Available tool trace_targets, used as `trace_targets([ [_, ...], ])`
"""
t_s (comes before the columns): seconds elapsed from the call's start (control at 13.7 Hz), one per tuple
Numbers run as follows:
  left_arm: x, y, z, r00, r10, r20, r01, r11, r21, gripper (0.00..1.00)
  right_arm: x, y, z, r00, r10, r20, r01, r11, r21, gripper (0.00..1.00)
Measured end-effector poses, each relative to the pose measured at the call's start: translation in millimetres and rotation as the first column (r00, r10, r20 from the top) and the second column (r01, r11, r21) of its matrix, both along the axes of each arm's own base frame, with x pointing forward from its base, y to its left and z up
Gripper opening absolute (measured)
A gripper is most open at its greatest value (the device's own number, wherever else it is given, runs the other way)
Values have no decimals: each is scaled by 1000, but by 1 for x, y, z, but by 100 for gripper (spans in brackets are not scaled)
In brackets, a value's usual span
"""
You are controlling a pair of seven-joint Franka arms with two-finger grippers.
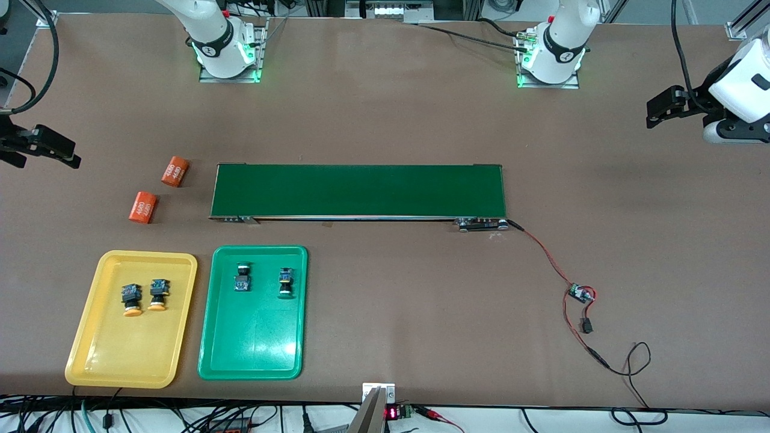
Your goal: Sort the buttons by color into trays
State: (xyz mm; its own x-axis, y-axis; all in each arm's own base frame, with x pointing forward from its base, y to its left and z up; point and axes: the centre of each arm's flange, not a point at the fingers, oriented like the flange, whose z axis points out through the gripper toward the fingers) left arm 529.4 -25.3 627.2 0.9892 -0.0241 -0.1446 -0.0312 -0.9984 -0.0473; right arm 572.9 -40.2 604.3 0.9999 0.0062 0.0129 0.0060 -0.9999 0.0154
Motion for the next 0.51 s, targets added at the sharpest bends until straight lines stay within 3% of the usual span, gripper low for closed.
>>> trace_targets([
  [0.51, 0, 0, 0, 1000, 0, 0, 0, 1000, 0, 100, -13, 13, 11, 1000, 0, -9, 0, 1000, 11, 100],
])
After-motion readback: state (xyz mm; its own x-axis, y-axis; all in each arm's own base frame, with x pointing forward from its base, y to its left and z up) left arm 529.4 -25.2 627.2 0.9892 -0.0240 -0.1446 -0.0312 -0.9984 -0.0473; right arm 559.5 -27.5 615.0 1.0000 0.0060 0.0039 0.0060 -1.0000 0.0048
